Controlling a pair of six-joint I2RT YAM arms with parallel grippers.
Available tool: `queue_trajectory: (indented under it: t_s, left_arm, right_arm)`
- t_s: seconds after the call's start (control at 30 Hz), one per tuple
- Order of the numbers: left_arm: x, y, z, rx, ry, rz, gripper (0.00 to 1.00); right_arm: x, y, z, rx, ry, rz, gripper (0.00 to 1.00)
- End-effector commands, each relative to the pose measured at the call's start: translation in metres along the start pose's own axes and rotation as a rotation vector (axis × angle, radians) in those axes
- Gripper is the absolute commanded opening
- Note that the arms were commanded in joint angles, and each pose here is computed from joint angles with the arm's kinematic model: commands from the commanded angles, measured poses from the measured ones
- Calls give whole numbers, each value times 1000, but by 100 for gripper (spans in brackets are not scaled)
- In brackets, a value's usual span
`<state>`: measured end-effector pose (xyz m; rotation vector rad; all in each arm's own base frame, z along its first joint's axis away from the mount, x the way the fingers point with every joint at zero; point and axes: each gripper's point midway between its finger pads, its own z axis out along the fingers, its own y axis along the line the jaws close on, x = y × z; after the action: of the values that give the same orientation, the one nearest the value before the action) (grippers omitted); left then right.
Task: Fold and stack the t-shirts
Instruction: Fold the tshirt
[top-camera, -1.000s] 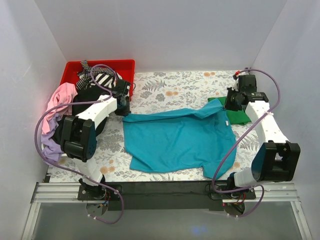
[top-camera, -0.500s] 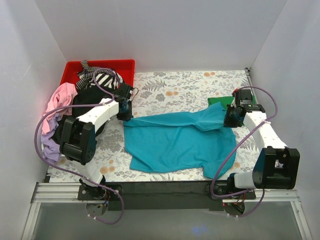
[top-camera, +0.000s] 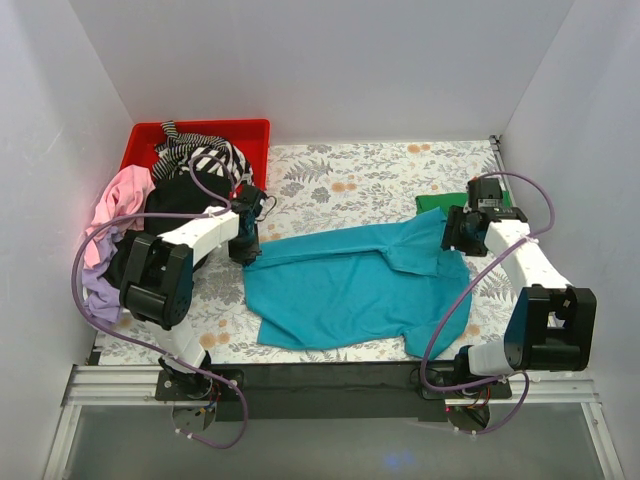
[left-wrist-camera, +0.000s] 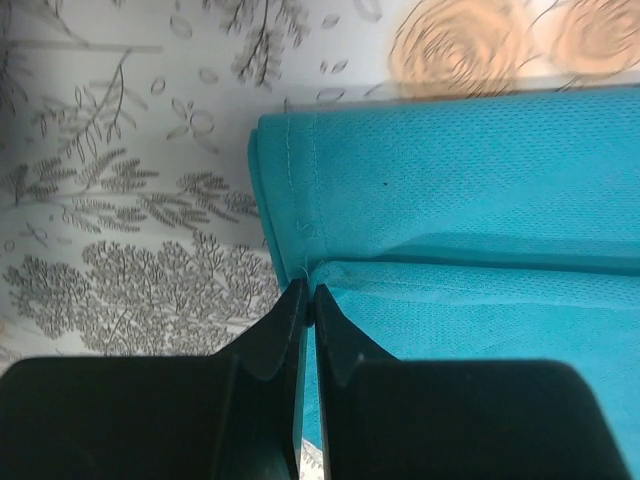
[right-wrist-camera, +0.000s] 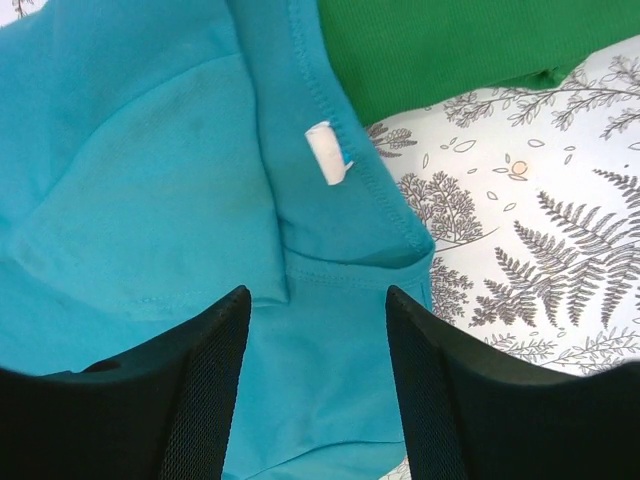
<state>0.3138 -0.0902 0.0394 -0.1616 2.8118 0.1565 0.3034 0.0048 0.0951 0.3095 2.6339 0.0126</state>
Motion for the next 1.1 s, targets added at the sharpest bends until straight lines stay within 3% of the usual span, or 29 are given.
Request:
queue_trajectory:
  t_s: [0.0,0.1,0.23,0.43,0.7,1.07]
  left_arm:
    - [12,7,-11,-21,21,-49,3]
    - [-1,-1,-23,20,-30,-65,9]
    - [-40,0,-61,45,-194,-100,22]
    - [-83,-3,-102,88,-356,-132,23]
    - [-67,-60,-60,324,-227,-105,22]
    - [-31,-73,-5,331,-74,-95,20]
  right_arm:
    - [-40,0,-16,12,-131,4,63]
    - [-65,9,-18,-20,-186,-16,63]
    - [-89,24,4,-74,-183,-50,63]
    - [-113,55,36,-247,-120,-10,59]
    - [-117,57,57,-257,-88,-25,59]
    - [-113,63,80,-301,-26,-20,58]
